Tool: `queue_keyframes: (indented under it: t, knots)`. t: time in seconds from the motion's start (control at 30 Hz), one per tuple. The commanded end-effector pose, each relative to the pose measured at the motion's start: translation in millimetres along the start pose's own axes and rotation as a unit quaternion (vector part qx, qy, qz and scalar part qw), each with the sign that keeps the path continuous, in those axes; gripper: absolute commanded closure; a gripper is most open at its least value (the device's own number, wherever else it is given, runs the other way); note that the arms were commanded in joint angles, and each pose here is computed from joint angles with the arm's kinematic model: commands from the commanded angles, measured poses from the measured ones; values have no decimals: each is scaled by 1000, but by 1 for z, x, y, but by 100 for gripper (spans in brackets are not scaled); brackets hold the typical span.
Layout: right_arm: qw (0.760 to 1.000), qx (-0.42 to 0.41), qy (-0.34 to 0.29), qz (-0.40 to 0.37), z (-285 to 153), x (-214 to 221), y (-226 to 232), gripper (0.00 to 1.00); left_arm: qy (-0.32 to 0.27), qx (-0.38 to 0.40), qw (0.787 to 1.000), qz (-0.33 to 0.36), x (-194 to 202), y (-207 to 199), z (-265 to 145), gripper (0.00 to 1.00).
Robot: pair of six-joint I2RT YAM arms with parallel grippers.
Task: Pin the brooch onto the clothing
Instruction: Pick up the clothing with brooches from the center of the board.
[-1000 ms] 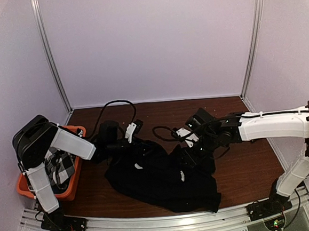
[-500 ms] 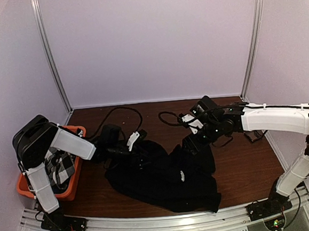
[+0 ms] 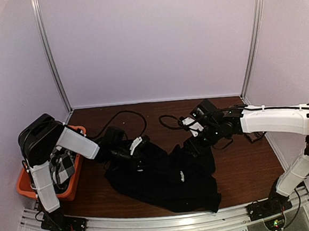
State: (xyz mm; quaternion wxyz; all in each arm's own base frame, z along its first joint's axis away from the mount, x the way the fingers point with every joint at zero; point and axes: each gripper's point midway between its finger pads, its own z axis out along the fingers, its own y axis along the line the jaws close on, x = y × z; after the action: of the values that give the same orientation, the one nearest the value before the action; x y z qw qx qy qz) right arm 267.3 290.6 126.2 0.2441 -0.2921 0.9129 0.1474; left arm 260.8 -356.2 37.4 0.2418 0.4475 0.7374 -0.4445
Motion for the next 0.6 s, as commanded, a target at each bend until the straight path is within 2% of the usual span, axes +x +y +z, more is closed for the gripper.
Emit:
queue_keyframes:
  t: [0.0,0.13,0.37,0.43,0.57]
  knots:
    - [1000,10,5,-3,10,0,-3,37,-23,1,1000,8,-13,-3,-2,88]
    - [1000,11,3,-8,13,-5,-3,37,-62,-28,997,26,-34,-5,-15,89]
    - [1000,12,-7,-11,18,-20,-5,37,-127,-68,988,64,-66,-21,-47,78]
    - [1000,12,-3,-9,22,-23,-5,37,-127,-67,987,69,-62,-25,-48,77]
    - [1000,8,-5,-8,22,-27,-3,37,-100,-40,993,57,-43,-28,-33,83]
